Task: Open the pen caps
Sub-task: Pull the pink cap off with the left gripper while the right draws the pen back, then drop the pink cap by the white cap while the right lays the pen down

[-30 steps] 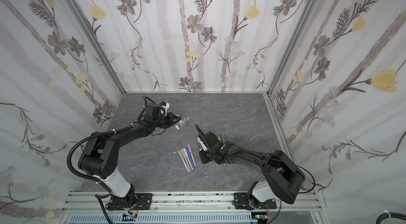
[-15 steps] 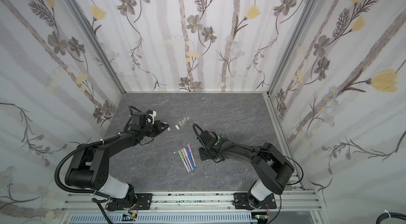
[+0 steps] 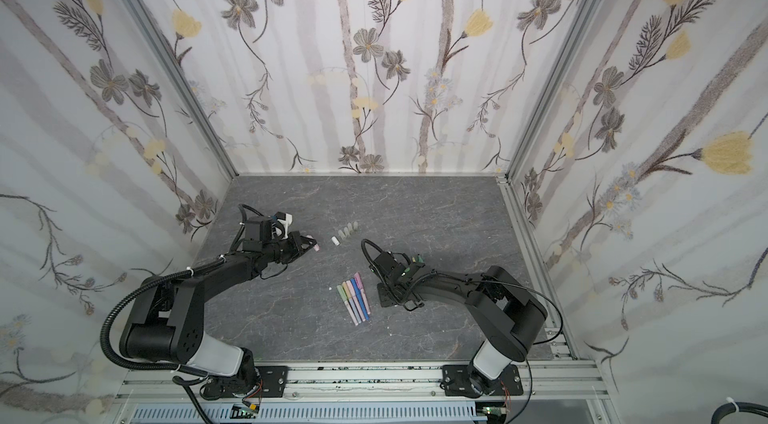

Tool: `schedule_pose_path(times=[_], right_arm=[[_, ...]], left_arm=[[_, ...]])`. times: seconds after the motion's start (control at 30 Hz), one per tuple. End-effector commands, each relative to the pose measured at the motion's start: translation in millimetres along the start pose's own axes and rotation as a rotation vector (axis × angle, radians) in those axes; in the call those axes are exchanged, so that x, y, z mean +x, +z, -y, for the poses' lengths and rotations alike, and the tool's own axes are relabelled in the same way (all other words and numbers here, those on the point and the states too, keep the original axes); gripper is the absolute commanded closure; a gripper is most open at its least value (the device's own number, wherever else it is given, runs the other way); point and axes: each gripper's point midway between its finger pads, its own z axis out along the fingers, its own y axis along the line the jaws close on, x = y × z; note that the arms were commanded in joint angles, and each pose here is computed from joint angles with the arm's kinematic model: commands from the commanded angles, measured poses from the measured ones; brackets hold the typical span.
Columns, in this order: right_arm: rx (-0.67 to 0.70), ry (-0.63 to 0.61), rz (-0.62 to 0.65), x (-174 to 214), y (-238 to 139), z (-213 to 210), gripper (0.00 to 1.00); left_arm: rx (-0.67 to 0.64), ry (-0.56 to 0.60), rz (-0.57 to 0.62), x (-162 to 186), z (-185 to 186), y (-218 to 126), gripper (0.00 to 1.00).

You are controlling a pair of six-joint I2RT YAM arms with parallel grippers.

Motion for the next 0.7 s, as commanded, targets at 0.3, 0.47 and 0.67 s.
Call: schedule_pose_path(times=[0.3, 0.47, 0.67], right_arm=[[0.105, -0.022, -0.004, 0.6, 7.5, 15.8, 0.82], [0.167, -0.039, 0.020, -9.6, 2.3, 23.5, 0.81], [0.182, -0.045, 0.038, -22.6, -0.2, 24.3, 0.81]], left_arm=[[0.013, 0.020, 0.003, 1.2, 2.6, -3.0, 1.00], [0.006, 0.020, -0.008, 3.3, 0.5, -2.2, 1.00], [-0.012, 0.025, -0.028, 7.8, -5.9, 0.4, 1.00]])
